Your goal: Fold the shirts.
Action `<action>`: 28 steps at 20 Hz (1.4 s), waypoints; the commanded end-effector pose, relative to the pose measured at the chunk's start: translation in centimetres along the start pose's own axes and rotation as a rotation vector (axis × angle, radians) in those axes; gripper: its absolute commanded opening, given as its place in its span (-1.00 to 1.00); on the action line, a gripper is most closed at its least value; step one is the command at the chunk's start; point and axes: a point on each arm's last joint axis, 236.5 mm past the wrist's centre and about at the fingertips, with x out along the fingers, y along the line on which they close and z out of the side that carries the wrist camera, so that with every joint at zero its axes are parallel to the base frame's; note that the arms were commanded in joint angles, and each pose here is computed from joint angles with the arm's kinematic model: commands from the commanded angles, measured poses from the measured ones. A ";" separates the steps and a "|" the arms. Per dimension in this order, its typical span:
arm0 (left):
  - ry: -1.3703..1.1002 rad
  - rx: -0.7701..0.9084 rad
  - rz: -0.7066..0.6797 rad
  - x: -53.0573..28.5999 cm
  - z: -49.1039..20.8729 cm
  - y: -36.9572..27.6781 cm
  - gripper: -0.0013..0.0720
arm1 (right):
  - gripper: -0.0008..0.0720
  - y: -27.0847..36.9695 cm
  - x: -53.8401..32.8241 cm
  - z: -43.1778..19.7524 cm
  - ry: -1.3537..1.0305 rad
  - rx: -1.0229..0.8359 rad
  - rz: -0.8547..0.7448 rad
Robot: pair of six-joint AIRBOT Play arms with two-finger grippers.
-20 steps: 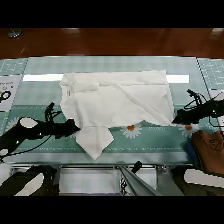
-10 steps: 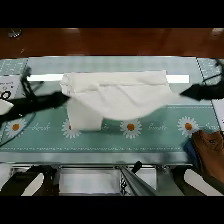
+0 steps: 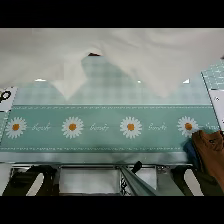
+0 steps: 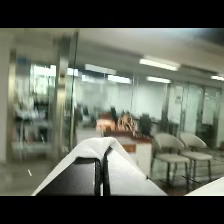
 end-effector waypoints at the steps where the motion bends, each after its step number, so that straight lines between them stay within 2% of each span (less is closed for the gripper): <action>1: 0.001 0.086 0.017 -4.8 4.8 -3.4 -0.91 | -0.92 -0.3 -7.1 3.9 -0.054 -0.062 -0.173; 3: 0.141 0.047 0.100 -6.2 2.3 -2.2 -0.91 | -0.92 -0.2 -8.2 1.3 0.061 -0.071 -0.191; 6: 0.438 0.123 0.313 -9.6 -3.7 2.8 -0.91 | -0.92 -1.0 -8.6 -2.9 0.243 -0.064 -0.203; 8: 0.616 0.085 0.414 -11.5 -7.4 5.2 -0.91 | -0.92 -1.7 -8.3 -8.4 0.482 -0.042 -0.176; 12: 0.940 0.002 0.432 -12.1 -15.6 7.3 -0.91 | -0.92 -3.7 -6.2 -20.5 0.922 -0.015 -0.139; 15: 1.210 -0.106 0.433 -12.6 -24.9 9.4 -0.91 | -0.92 -5.0 -3.3 -28.3 1.115 -0.064 -0.134; 18: 1.334 -0.161 0.418 -11.3 -33.8 12.3 -0.91 | -0.92 -5.8 2.0 -32.9 1.179 -0.065 -0.110; 21: 1.374 -0.235 0.418 -9.0 -40.9 14.8 -0.91 | -0.92 -6.9 8.3 -36.5 1.137 -0.069 -0.109; 28: 1.230 -0.330 0.461 -1.5 -52.6 21.2 -0.91 | -0.92 -6.7 21.5 -43.4 0.897 0.146 -0.119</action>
